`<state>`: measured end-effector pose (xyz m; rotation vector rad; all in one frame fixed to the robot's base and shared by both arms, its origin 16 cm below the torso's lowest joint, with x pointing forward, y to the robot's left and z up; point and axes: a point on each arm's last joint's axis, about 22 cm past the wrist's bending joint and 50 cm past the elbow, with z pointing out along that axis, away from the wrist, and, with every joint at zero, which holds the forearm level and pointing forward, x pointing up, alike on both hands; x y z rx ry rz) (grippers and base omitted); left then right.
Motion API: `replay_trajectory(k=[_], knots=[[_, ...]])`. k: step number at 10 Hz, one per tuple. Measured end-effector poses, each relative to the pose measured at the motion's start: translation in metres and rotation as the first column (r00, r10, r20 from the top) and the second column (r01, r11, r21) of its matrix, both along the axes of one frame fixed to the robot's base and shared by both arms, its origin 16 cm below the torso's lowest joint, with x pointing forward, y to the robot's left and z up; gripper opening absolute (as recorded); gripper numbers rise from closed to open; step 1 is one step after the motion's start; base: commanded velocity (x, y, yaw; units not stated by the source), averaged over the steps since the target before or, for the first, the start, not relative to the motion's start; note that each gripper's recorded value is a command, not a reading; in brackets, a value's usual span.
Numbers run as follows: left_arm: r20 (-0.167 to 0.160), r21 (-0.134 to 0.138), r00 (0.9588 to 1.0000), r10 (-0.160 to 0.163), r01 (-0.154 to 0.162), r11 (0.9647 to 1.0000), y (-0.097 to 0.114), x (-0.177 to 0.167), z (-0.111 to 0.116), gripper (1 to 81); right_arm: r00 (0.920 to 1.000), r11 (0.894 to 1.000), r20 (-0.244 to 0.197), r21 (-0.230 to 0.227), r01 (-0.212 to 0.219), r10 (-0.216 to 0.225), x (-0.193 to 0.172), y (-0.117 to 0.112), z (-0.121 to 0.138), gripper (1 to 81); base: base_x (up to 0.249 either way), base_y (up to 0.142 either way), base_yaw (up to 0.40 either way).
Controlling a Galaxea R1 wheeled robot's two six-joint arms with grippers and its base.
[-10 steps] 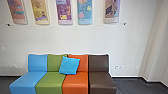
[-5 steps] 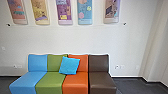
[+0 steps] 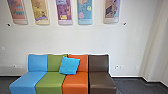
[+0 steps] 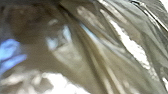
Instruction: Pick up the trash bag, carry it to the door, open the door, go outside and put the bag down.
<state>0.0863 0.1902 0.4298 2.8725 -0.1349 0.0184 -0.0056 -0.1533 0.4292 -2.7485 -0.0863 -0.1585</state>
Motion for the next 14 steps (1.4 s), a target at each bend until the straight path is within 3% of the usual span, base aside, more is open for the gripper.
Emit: replay_trajectory(k=[4,6,14], knots=[[-0.01,0.002,0.9999,-0.001,0.001,1.0,0.0,-0.005,-0.001,1.0,1.0,1.0,0.005,-0.005,0.001,-0.001,0.003,-0.002,0.0,81.1,0.0,0.0,-0.173],[0.009,0.005,1.0,0.001,-0.002,1.0,0.003,0.009,0.001,1.0,1.0,1.0,-0.002,-0.003,-0.002,0.002,0.0,-0.002,-0.001,81.1,0.0,0.0,-0.185],[-0.003,0.006,1.0,0.0,0.0,1.0,0.004,0.002,0.0,1.0,1.0,1.0,-0.001,-0.01,-0.001,0.001,0.0,-0.004,-0.001,81.1,0.0,0.0,-0.218]])
